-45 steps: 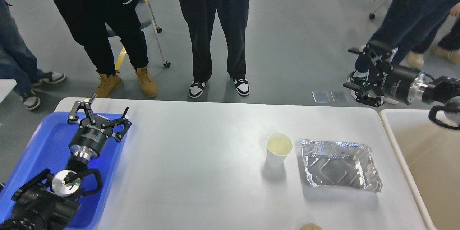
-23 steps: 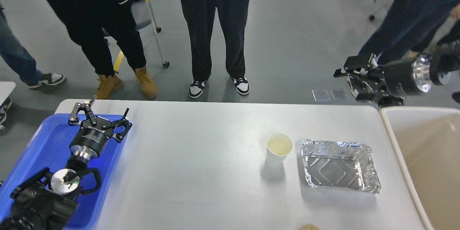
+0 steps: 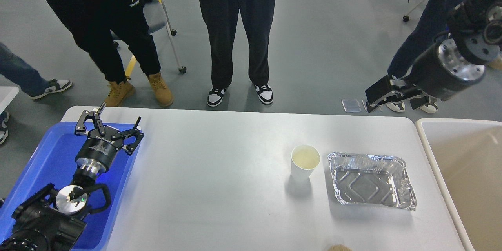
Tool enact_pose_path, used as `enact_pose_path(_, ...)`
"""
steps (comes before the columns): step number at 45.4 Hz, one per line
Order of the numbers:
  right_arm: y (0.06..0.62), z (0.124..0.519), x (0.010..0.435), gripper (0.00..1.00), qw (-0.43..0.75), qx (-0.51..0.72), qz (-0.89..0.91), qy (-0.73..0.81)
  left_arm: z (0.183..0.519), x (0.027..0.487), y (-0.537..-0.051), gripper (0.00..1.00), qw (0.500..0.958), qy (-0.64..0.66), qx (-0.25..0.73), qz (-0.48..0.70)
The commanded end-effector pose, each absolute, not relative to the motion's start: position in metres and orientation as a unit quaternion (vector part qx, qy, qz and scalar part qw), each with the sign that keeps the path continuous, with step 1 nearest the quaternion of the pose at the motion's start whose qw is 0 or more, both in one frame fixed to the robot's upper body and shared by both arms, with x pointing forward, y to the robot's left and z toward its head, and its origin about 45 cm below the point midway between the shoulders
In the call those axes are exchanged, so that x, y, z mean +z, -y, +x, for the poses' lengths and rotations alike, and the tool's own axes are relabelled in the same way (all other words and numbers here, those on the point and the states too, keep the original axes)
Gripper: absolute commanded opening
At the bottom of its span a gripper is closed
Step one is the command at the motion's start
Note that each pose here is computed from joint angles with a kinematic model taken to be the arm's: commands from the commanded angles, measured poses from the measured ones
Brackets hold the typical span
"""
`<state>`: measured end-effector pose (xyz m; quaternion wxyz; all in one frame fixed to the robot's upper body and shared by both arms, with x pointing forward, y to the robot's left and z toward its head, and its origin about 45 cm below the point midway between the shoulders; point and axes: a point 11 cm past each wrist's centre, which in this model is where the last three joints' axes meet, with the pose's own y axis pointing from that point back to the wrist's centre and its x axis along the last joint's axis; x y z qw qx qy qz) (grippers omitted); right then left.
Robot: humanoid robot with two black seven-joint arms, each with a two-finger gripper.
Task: Tidy desktop
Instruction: 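Raise the right gripper and swing it over toward the paper cup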
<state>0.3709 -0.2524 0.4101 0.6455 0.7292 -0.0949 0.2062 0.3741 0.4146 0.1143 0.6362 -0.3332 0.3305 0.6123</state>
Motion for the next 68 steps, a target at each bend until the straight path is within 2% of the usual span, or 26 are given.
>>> enact_pose_path(1, 0.211, 0.36, 0.428, 1.0, 0.676, 0.244, 0.695, 0.022, 0.374, 0.114, -0.414, 1.0, 0.637, -0.33, 0.612, -0.333)
enact_pose_path(19, 0.194, 0.348, 0.385, 1.0, 0.684, 0.206, 0.698, -0.059, 0.374, 0.114, -0.415, 1.0, 0.636, -0.33, 0.612, -0.333)
enact_pose_path(27, 0.199, 0.347, 0.384, 1.0, 0.692, 0.178, 0.696, -0.07, 0.374, 0.114, -0.414, 1.0, 0.636, -0.331, 0.612, -0.332)
enact_pose_path(37, 0.218, 0.363, 0.383, 1.0, 0.726, 0.179, 0.663, -0.04, 0.374, 0.114, -0.414, 1.0, 0.636, -0.331, 0.612, -0.332)
enact_pose_path(55, 0.256, 0.381, 0.387, 1.0, 0.778, 0.16, 0.604, 0.068, 0.374, 0.114, -0.415, 1.0, 0.636, -0.33, 0.612, -0.333)
enact_pose_path(68, 0.249, 0.381, 0.386, 1.0, 0.772, 0.165, 0.61, 0.067, 0.374, 0.114, -0.414, 1.0, 0.636, -0.331, 0.612, -0.333)
